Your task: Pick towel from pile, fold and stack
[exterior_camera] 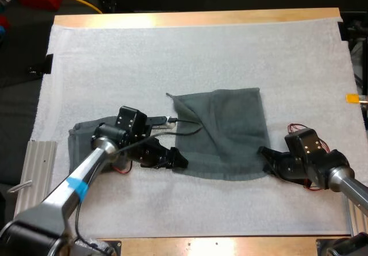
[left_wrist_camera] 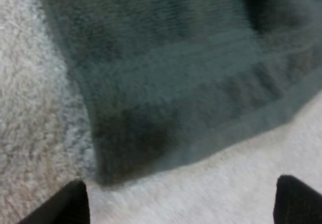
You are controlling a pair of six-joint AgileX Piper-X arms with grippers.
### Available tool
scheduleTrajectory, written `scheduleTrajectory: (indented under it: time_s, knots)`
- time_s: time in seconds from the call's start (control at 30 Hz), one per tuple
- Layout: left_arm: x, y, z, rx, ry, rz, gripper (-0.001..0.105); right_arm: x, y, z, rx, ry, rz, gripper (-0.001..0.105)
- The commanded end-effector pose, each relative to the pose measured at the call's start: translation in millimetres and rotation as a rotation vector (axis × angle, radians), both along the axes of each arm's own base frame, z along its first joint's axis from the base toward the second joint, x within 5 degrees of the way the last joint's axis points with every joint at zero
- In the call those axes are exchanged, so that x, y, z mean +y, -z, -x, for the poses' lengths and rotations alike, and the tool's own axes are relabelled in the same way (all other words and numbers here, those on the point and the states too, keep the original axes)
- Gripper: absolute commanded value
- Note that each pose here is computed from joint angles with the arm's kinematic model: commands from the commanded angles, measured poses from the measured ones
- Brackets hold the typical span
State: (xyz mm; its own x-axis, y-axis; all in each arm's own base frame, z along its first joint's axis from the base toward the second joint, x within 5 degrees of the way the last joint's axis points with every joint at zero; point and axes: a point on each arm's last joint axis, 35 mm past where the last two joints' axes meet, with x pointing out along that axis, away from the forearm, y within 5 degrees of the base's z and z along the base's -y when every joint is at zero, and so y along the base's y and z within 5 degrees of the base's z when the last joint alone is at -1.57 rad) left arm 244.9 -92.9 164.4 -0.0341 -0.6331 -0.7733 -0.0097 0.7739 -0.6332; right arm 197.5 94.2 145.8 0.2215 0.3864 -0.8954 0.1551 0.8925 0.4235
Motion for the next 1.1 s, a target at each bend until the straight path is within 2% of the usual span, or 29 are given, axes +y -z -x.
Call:
scheduleTrajectory:
  time_s: [0.0, 0.3, 0.5, 0.6, 0.67, 0.77, 0.93, 1.03, 1.07]
  knots:
    - [-1, 2, -2, -0.007, 0.009, 0.015, 0.072, 0, 0, 0, 0.009, -0.016, -0.008, 0.0]
    - [-4, 24, -11, 0.016, 0.011, 0.024, 0.072, 0, 0, 0, 0.011, -0.018, -0.013, 0.0]
    - [-6, 38, -11, 0.071, 0.021, 0.041, 0.072, 0, 0, 0, 0.011, -0.018, -0.013, 0.0]
    - [-7, 39, -10, 0.089, 0.025, 0.068, 0.072, 0, 0, 0, 0.011, -0.018, -0.013, 0.0]
    - [-8, 37, -10, 0.102, 0.035, 0.133, 0.072, 0, 0, 0, 0.011, -0.018, -0.013, 0.0]
    - [-10, 36, -11, 0.104, 0.043, 0.184, 0.072, 1, 0, 0, 0.009, -0.018, -0.014, 0.0]
    - [-10, 36, -11, 0.105, 0.044, 0.188, 0.072, 1, 0, 0, 0.009, -0.018, -0.014, 0.0]
    - [-10, 36, -10, 0.113, 0.043, 0.188, 0.068, 1, 0, 0, 0.009, -0.018, -0.014, 0.0]
    - [-10, 36, -10, 0.113, 0.043, 0.186, 0.063, 1, 0, 0, 0.009, -0.018, -0.014, 0.0]
